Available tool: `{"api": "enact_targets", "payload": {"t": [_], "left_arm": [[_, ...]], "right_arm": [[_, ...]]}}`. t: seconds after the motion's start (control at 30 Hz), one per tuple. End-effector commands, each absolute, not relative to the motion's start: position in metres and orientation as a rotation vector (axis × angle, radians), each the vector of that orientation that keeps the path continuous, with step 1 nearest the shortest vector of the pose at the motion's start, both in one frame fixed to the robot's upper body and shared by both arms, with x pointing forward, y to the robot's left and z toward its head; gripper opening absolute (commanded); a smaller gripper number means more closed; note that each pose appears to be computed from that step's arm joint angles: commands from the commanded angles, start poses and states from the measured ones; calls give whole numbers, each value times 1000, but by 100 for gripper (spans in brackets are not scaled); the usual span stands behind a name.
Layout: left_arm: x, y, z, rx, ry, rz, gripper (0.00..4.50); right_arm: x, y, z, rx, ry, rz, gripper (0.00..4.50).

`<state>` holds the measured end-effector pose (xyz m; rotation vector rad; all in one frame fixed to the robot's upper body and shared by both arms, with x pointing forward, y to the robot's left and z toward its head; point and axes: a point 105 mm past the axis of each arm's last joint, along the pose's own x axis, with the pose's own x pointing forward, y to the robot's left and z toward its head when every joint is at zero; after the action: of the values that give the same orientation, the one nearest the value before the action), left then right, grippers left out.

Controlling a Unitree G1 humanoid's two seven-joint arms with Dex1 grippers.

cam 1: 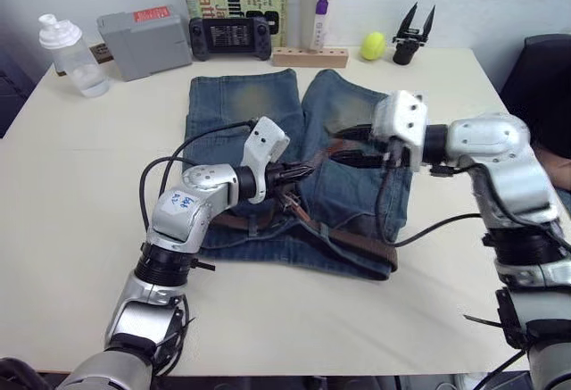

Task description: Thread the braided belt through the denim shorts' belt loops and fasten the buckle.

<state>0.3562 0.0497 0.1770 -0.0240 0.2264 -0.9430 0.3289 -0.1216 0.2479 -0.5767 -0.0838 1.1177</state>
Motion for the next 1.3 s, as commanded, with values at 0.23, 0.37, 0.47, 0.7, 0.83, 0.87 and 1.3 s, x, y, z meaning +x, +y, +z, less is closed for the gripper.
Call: {"api": "enact_targets", "payload": {"t": [0.23, 0.37, 0.47, 0.7, 0.83, 0.87, 1.3], "left_arm": [[345, 59, 219, -549, 242, -968, 0], [337, 59, 219, -599, 277, -992, 0], [335, 58, 218, -607, 290, -991, 0], [338, 59, 218, -661, 292, -965, 0], [346, 73, 201, -631, 352, -862, 0], [348, 77, 200, -637, 355, -844, 0], [332, 132, 180, -598, 424, -768, 0]], "right_arm": [[313, -106, 207, -7, 66, 1127, 393], [314, -82, 199, 74, 89, 1149, 230], [318, -74, 197, 103, 93, 1150, 91], [309, -40, 169, 177, 204, 1227, 2], [302, -27, 113, 87, 364, 1233, 2], [302, -27, 99, 49, 395, 1230, 2], [299, -39, 128, -38, 266, 1320, 2]]}}
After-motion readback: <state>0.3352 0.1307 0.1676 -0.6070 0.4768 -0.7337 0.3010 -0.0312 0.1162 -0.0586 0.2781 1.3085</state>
